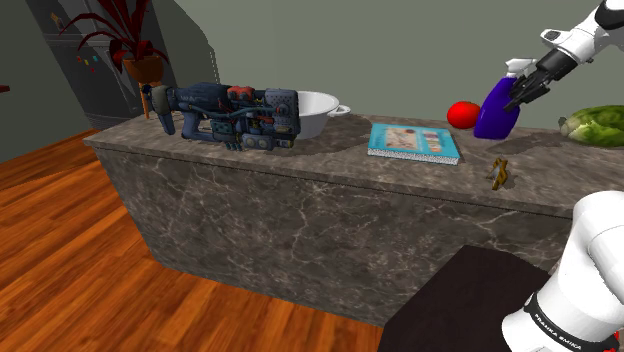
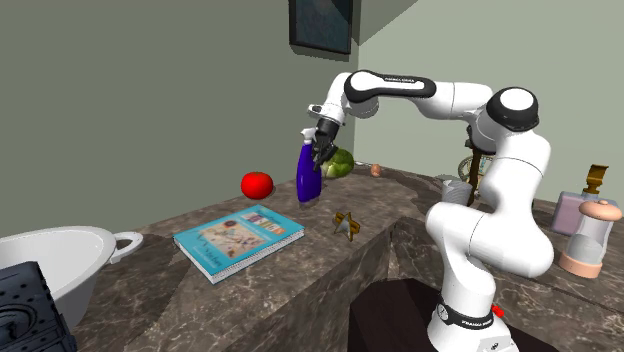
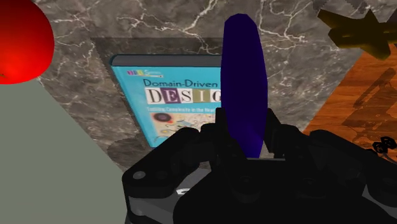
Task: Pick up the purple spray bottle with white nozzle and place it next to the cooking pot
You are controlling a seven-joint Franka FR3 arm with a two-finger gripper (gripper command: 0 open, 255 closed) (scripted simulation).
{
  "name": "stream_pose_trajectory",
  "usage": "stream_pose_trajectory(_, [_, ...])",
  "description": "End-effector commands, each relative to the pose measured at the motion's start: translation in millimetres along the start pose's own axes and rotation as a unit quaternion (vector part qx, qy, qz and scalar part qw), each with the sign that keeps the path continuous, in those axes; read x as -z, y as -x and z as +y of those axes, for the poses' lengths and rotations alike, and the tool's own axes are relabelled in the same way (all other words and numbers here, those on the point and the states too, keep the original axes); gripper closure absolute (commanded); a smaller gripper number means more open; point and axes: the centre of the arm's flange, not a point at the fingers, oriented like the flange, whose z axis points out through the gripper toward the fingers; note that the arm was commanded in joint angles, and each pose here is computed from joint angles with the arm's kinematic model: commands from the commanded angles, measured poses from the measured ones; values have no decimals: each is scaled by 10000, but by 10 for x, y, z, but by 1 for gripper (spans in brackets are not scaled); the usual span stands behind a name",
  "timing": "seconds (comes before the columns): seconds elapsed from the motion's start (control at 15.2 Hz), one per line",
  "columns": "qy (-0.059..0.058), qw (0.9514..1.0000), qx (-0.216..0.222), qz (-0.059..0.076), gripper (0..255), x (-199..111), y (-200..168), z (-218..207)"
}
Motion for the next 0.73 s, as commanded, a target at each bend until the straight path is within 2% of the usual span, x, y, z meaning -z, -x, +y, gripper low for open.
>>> stream_pose_trajectory(0.0, [-1,10000,0,1,255,98,-65,-4])
stream_pose_trajectory(0.66, [-1,10000,0,1,255,543,-349,-6])
